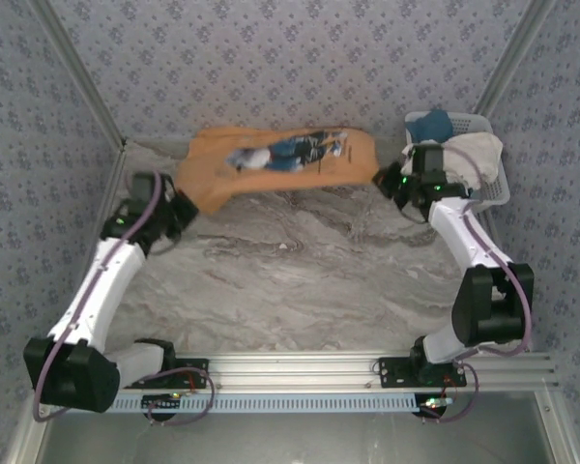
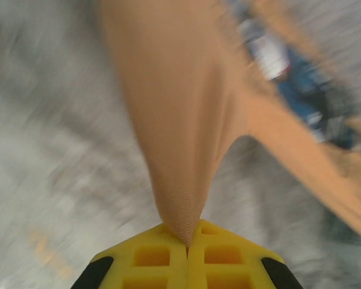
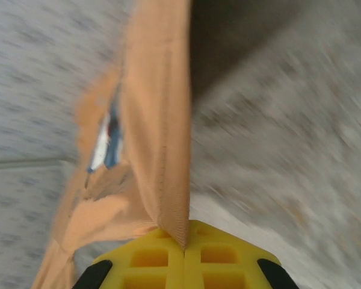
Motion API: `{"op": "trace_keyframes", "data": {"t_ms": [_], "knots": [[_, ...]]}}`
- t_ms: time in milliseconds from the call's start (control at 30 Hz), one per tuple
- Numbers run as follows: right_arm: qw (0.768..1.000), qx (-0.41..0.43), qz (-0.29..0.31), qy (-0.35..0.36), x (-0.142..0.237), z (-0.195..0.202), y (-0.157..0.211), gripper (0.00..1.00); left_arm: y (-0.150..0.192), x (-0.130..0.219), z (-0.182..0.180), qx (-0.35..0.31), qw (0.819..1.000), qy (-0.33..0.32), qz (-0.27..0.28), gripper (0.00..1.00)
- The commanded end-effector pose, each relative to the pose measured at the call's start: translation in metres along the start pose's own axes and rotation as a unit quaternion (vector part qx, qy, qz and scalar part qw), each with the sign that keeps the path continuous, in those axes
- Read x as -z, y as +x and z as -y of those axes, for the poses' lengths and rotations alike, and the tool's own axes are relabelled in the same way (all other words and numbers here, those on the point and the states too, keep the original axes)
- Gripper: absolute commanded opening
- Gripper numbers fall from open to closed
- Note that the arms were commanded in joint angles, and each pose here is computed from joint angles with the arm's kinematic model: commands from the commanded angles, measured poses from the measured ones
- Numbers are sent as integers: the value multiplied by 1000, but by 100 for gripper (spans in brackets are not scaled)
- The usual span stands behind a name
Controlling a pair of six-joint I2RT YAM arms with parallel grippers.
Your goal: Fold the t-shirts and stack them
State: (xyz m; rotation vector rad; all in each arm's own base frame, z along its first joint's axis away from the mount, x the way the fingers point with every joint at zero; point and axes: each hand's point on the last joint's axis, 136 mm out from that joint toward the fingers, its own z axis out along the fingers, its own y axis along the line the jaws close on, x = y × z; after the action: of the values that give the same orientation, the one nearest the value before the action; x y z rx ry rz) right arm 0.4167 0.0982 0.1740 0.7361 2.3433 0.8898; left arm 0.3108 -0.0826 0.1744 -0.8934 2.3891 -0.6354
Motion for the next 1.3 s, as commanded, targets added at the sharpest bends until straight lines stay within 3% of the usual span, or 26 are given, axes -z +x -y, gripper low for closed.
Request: {"op": "trace_keyframes", "data": {"t_ms": [0, 100, 267, 533, 700, 1100, 1267], "knots": [[997, 13, -54, 54, -23, 38, 31, 0, 30, -8, -7, 25, 999, 23, -23, 0], [986, 34, -116, 117, -34, 74, 63, 0, 65, -26, -46, 64, 995, -26, -70, 0], [977, 46, -120, 169, -21, 97, 82, 0, 100, -21, -90, 106, 985, -94, -99, 0], [959, 91, -115, 245, 21, 113, 96, 0, 140, 0, -105, 137, 975, -116, -129, 0], [947, 117, -108, 277, 44, 128, 95, 0, 155, 23, -124, 111, 967, -180, -140, 0], [926, 120, -108, 340, 58, 159, 95, 0, 193, 17, -138, 112, 948, -221, -200, 0], [924, 118, -110, 346, 55, 160, 91, 0, 191, 20, -148, 103, 946, -245, -189, 0]]}}
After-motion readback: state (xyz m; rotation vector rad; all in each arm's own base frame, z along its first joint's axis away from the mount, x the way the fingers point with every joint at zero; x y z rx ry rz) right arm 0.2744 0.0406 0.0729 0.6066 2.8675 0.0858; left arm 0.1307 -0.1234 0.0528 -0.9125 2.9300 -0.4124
